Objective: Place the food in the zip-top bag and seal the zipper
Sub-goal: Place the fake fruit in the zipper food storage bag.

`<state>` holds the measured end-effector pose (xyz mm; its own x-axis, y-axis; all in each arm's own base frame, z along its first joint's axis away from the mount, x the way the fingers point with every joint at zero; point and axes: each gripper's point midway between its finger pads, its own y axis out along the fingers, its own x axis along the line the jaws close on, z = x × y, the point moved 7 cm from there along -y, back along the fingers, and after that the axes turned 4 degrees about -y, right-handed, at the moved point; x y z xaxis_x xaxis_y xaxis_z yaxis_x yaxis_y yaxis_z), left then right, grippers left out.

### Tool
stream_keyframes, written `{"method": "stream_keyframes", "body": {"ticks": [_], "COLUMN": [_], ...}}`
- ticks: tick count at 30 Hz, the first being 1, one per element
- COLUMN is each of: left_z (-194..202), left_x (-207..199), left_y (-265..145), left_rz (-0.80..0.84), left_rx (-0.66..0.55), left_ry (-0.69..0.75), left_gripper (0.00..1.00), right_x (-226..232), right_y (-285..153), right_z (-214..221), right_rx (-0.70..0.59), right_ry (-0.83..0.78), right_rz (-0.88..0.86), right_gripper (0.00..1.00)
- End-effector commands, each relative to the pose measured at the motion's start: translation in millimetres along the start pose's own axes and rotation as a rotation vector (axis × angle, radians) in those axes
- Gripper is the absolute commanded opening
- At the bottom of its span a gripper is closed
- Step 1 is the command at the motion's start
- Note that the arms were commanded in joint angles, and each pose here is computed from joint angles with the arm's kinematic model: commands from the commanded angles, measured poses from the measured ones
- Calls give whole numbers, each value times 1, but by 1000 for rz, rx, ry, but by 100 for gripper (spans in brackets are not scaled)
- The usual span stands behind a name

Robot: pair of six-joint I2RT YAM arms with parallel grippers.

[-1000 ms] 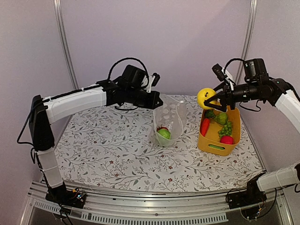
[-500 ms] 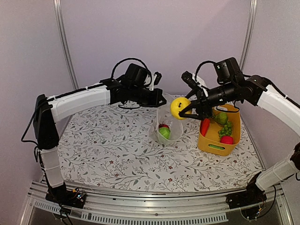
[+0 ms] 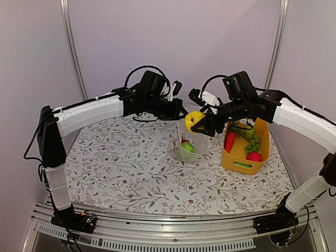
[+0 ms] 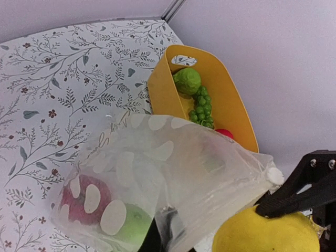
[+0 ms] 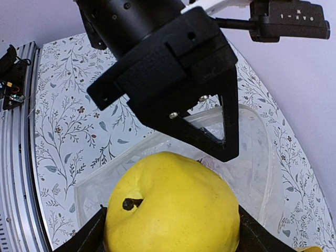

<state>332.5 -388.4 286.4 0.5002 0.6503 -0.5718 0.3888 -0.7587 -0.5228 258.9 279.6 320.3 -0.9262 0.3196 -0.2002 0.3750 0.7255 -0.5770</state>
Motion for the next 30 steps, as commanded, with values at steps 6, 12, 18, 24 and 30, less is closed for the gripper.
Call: {"method": "stream_keyframes", "body": {"ticks": [6,12,18,24,30], "left_z": [-1,3,-1,-4,-5], "left_x": [-9,-7,6,20,22], "left_y": [-3,-1,-2,3,6], "left_rz": [57,62,38,25,25], "left_rx": [1,7,-7,-2,27], "left_ry": [-9,-15,-48,-67,-37], "left_gripper": [2,2,2,3,4], "right_x": [-20,-31,-29,-3,32], "right_y": [34,49,54,10,-9], "right_z": [21,29,25,1,19], "right_rx": [126,186,231,117,97], "right_ry": [-34,-28,19,19,-130], "right_rz": [200,299,243,60,-153], "right_gripper": [59,70,86,90,78]}}
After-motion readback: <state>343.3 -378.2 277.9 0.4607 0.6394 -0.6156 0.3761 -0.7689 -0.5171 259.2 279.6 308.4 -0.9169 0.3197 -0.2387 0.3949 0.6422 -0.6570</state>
